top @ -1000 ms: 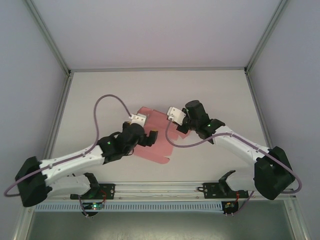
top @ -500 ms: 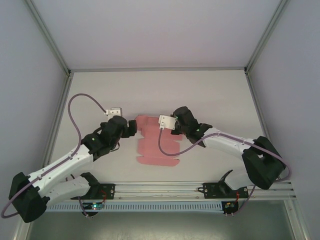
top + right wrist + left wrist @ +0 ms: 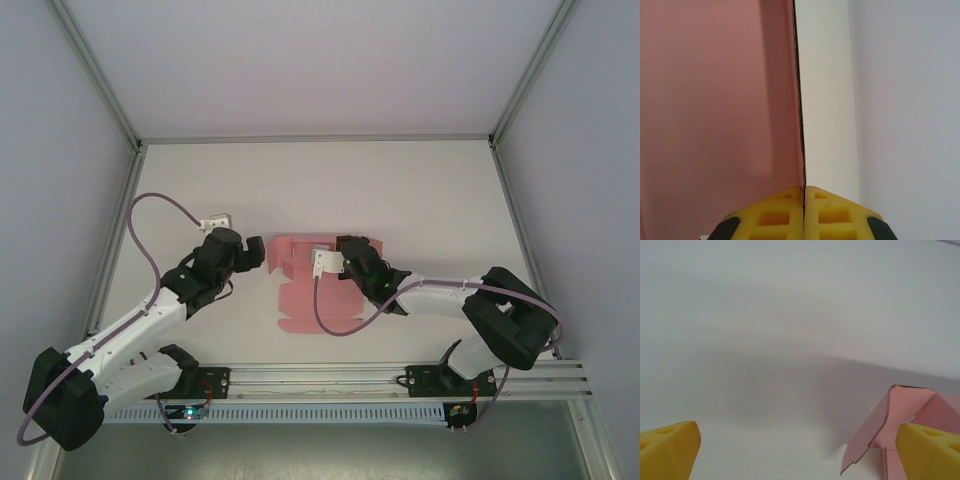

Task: Assemble paper box

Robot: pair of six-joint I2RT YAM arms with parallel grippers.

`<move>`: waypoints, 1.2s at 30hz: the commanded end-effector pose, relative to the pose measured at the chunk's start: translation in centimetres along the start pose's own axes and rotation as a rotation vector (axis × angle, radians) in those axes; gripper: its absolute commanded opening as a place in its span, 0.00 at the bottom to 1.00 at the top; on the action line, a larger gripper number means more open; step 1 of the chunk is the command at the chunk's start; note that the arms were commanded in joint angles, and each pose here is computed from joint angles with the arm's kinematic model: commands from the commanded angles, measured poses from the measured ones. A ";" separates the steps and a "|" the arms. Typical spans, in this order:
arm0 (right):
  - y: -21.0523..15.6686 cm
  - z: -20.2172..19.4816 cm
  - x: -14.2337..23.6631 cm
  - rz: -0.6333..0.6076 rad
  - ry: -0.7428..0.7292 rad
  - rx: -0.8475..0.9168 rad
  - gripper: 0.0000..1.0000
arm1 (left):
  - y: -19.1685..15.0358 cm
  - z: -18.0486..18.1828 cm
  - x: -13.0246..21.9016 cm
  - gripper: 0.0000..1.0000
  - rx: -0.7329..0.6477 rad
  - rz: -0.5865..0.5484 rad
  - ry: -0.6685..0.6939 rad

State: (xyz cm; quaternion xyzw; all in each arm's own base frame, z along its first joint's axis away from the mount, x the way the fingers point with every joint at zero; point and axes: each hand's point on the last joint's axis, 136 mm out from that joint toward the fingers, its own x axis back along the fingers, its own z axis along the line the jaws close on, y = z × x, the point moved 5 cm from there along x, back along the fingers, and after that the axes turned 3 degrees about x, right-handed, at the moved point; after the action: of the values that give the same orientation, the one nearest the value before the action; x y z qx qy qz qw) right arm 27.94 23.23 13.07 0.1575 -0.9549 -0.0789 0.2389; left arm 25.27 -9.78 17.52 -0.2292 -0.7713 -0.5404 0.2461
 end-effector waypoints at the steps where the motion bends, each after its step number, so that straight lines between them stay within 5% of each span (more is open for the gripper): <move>1: 0.6 -1.8 0.3 -0.023 -0.130 0.002 0.00 | 0.6 0.9 0.2 1.00 0.068 -0.055 -0.004; 16: 0.5 0.9 -0.6 -0.014 -0.117 0.086 0.00 | 1.6 3.5 -5.2 1.00 0.204 0.011 0.035; 28: 0.5 1.0 -0.4 -0.026 -0.112 0.043 0.00 | 0.8 1.1 -9.8 1.00 0.081 0.086 -0.102; 36: 0.5 1.1 -0.6 -0.015 -0.099 0.035 0.00 | -0.5 -1.8 -10.0 1.00 -0.018 0.106 -0.366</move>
State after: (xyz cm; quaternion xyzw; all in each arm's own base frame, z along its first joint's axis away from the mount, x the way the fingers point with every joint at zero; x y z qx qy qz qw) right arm 28.37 23.84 12.38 0.1580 -0.9699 -0.0674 0.1727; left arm 32.55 -10.92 10.14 -0.3344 -0.7867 -0.4720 0.2156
